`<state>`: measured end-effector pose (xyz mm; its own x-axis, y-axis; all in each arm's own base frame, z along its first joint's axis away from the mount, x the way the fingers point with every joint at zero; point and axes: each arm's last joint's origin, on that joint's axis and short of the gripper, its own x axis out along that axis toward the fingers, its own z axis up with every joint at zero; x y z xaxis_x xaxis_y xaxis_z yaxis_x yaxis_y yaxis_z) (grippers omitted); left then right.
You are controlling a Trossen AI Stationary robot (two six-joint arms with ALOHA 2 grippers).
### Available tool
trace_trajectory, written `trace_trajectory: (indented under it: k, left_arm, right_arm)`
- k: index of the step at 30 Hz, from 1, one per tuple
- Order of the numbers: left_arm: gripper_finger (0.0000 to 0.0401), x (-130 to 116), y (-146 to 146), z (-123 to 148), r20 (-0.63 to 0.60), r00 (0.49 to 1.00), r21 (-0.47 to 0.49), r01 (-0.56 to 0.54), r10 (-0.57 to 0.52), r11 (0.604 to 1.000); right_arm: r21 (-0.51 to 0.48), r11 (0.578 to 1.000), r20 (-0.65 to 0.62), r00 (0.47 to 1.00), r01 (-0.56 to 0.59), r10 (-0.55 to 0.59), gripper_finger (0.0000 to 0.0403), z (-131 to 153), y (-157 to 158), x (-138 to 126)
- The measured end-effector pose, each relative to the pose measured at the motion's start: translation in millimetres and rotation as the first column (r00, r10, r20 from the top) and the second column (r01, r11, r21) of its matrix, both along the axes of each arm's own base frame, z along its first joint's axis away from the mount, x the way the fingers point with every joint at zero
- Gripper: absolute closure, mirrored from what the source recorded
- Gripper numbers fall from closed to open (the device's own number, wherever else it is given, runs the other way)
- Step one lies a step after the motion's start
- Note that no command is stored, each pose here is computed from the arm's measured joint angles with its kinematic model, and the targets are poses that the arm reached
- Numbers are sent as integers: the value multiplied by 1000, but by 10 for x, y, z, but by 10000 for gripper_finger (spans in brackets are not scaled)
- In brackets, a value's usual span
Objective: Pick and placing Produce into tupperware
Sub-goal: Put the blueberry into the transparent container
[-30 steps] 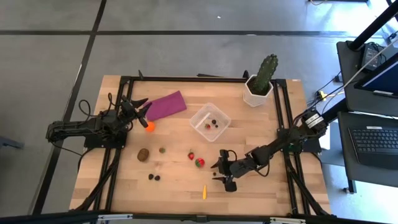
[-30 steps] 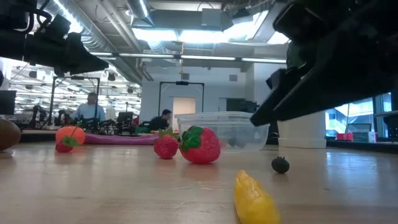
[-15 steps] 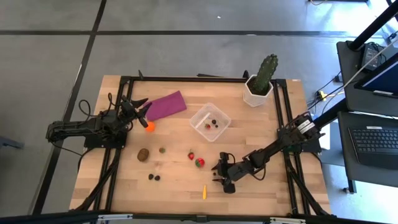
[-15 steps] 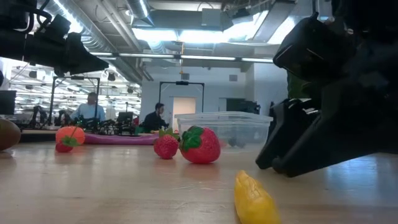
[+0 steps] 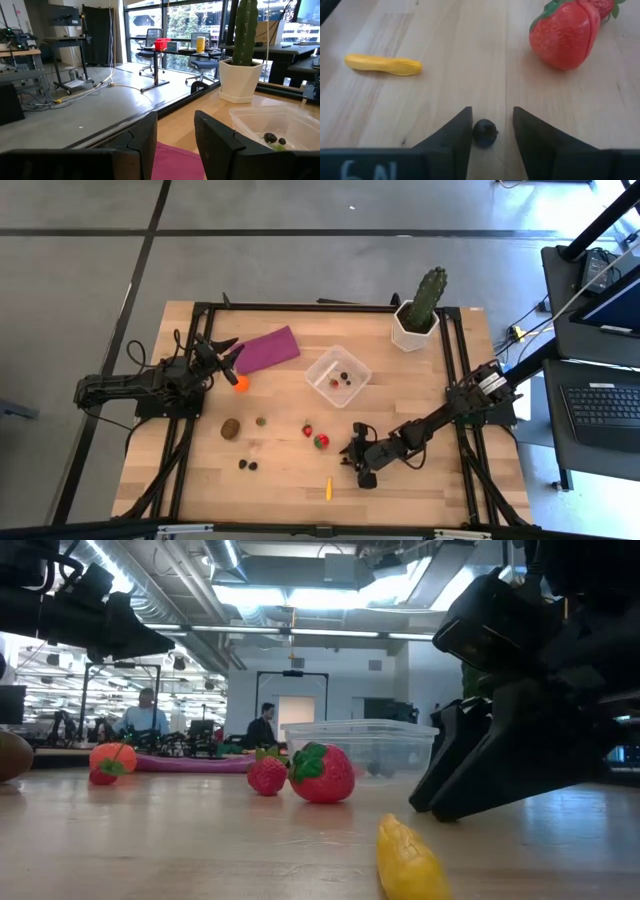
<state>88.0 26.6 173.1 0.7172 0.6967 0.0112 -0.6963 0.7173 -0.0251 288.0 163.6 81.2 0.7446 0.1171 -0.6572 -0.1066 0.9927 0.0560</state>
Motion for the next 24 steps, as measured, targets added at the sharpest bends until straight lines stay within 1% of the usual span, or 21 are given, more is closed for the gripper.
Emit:
trace_trajectory:
  k: [4, 10, 19, 21, 24]
  left_arm:
    - [277, 0, 0, -1, 0, 1000, 0, 0, 0, 1000]
    - [277, 0, 0, 0, 0, 1000, 0, 0, 0, 1000]
    - [277, 0, 0, -1, 0, 1000, 0, 0, 0, 1000]
    - [277, 0, 0, -1, 1, 1000, 0, 0, 0, 1000]
    - [277, 0, 0, -1, 0, 1000, 0, 0, 0, 1000]
  right_arm:
    - [-14, 1000, -25, 1000, -9, 9, 271, -19, 23, -32]
    - [-18, 1000, -30, 999, -16, 16, 273, -25, 40, -48]
    - [6, 1000, -38, 999, -3, 4, 274, -30, 39, -53]
    - [8, 1000, -39, 999, -2, 2, 279, -31, 38, -54]
    - [8, 1000, -40, 999, -1, 1, 300, -32, 37, -56]
